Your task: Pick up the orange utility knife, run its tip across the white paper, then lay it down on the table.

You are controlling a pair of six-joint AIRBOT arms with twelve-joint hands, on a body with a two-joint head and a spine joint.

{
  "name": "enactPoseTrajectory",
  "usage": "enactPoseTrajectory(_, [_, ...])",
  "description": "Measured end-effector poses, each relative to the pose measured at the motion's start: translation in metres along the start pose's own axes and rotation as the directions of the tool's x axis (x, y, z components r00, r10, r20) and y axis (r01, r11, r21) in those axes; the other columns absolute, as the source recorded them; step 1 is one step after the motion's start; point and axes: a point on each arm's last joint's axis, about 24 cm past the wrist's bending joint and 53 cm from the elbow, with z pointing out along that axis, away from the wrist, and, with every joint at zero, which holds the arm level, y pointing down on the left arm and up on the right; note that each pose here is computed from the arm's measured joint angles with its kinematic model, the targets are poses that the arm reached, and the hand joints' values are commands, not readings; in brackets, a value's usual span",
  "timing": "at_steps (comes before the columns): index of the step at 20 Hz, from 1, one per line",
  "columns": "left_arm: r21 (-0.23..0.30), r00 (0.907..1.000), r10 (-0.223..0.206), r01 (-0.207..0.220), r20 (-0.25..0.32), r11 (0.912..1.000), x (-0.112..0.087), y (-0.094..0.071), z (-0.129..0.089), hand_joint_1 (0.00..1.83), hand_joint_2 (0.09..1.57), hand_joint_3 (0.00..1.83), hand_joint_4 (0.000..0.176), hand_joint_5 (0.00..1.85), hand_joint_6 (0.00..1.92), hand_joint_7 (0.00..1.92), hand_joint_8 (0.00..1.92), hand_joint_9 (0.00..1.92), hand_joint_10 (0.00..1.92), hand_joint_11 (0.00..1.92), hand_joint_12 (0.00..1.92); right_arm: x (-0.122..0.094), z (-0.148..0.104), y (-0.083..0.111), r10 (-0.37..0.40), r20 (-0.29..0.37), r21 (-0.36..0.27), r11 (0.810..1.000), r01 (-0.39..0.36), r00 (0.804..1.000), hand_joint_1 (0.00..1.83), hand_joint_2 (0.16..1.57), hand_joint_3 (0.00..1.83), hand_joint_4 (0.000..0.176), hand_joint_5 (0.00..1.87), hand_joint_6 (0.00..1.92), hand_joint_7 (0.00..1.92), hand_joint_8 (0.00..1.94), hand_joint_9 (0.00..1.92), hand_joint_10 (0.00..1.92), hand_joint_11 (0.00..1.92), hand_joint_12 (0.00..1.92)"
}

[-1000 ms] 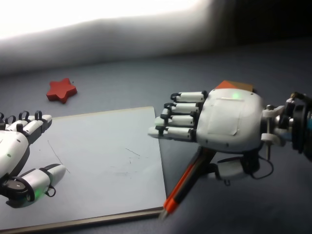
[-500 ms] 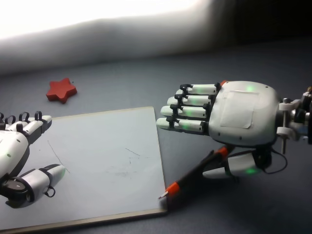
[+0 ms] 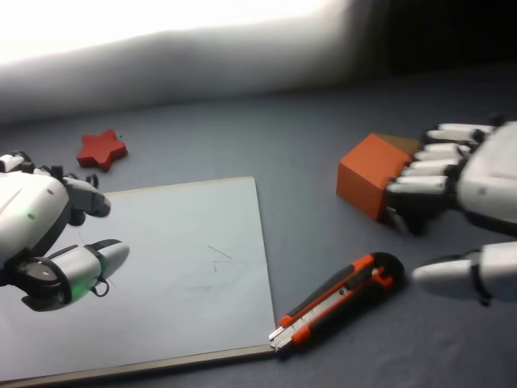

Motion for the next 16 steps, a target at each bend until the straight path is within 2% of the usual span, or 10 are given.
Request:
enactPoseTrajectory(1, [0.008, 0.9999, -0.007, 0.007, -0.014, 0.9999, 0.004, -0.004, -0.001, 0.45, 1.35, 0.01, 0.0, 0.57, 1.19, 0.72, 1.39, 0.66, 1.59, 0.44, 1.9, -0.001, -0.007, -0.003, 0.053, 0.002, 0.024, 0.998, -0.053, 0.999, 0.19, 1.29, 0.01, 0.0, 0.53, 1.43, 0.68, 1.48, 0.62, 1.74, 0.48, 1.92])
enactPoseTrajectory(2, [0.018, 0.9994, -0.011, 0.011, -0.034, 0.9998, 0.01, -0.009, -0.003, 0.69, 1.35, 0.01, 0.097, 0.57, 1.54, 0.81, 1.45, 0.77, 1.61, 0.53, 1.9, -0.003, -0.012, -0.007, 0.112, 0.011, 0.045, 0.993, -0.113, 0.994, 0.18, 1.31, 0.01, 0.0, 0.54, 1.59, 0.73, 1.55, 0.69, 1.8, 0.57, 1.92])
enactPoseTrajectory(3, [0.025, 0.9985, -0.013, 0.014, -0.053, 0.9996, 0.015, -0.013, -0.005, 0.74, 1.35, 0.01, 0.16, 0.56, 1.63, 0.85, 1.52, 0.81, 1.65, 0.57, 1.91, -0.003, -0.017, -0.011, 0.155, 0.014, 0.065, 0.986, -0.156, 0.988, 0.17, 1.32, 0.01, 0.0, 0.56, 1.67, 0.76, 1.58, 0.72, 1.82, 0.61, 1.92])
enactPoseTrajectory(4, [0.04, 0.9975, -0.005, 0.008, -0.07, 0.9992, 0.019, -0.018, -0.006, 0.74, 1.36, 0.01, 0.173, 0.56, 1.65, 0.86, 1.53, 0.82, 1.67, 0.57, 1.92, -0.004, -0.023, -0.017, 0.172, 0.017, 0.089, 0.981, -0.173, 0.985, 0.16, 1.33, 0.01, 0.0, 0.58, 1.7, 0.78, 1.58, 0.73, 1.84, 0.62, 1.92])
enactPoseTrajectory(6, [0.058, 0.9971, -0.009, 0.014, -0.076, 0.9982, 0.018, -0.025, -0.005, 0.76, 1.35, 0.0, 0.173, 0.58, 1.64, 0.9, 1.56, 0.86, 1.74, 0.63, 1.92, -0.004, -0.031, -0.03, 0.129, 0.013, 0.127, 0.983, -0.13, 0.992, 0.14, 1.34, 0.01, 0.0, 0.6, 1.72, 0.83, 1.56, 0.76, 1.85, 0.64, 1.92])
enactPoseTrajectory(8, [0.093, 0.9972, 0.005, 0.002, -0.074, 0.9957, 0.014, -0.038, -0.003, 0.76, 1.35, 0.0, 0.176, 0.59, 1.63, 0.91, 1.59, 0.86, 1.78, 0.63, 1.92, -0.001, -0.033, -0.036, 0.089, -0.001, 0.144, 0.986, -0.088, 0.996, 0.12, 1.35, 0.01, 0.0, 0.62, 1.72, 0.85, 1.56, 0.77, 1.88, 0.65, 1.92])
enactPoseTrajectory(10, [0.13, 0.996, 0.019, -0.008, -0.087, 0.9915, 0.015, -0.052, -0.002, 0.76, 1.35, 0.0, 0.176, 0.58, 1.63, 0.9, 1.64, 0.85, 1.83, 0.65, 1.92, 0.001, -0.031, -0.032, 0.096, 0.0, 0.129, 0.987, -0.095, 0.995, 0.07, 1.36, 0.01, 0.0, 0.65, 1.78, 0.88, 1.57, 0.78, 1.88, 0.62, 1.92])
enactPoseTrajectory(13, [0.144, 0.9947, 0.024, -0.01, -0.1, 0.9895, 0.016, -0.059, -0.001, 0.76, 1.35, 0.0, 0.176, 0.59, 1.62, 0.9, 1.61, 0.83, 1.82, 0.62, 1.92, 0.005, -0.025, -0.022, 0.104, 0.005, 0.088, 0.991, -0.104, 0.995, 0.06, 1.37, 0.01, 0.0, 0.65, 1.82, 0.87, 1.6, 0.76, 1.87, 0.58, 1.92])
enactPoseTrajectory(14, [0.144, 0.995, 0.024, -0.009, -0.098, 0.9896, 0.015, -0.059, 0.0, 0.53, 1.36, 0.0, 0.0, 0.66, 1.48, 0.9, 1.6, 0.83, 1.82, 0.63, 1.92, 0.005, -0.024, -0.02, 0.104, 0.009, 0.078, 0.991, -0.105, 0.994, 0.06, 1.37, 0.01, 0.0, 0.65, 1.82, 0.88, 1.6, 0.76, 1.87, 0.57, 1.92])
enactPoseTrajectory(16, [0.156, 0.9962, 0.022, -0.009, -0.084, 0.9878, 0.01, -0.064, 0.0, 0.47, 1.36, 0.0, 0.0, 0.7, 1.4, 0.89, 1.6, 0.81, 1.83, 0.62, 1.92, -0.006, -0.025, -0.009, 0.155, 0.064, 0.016, 0.988, -0.156, 0.986, 0.11, 1.36, 0.0, 0.0, 0.67, 1.78, 0.9, 1.56, 0.75, 1.85, 0.57, 1.92])
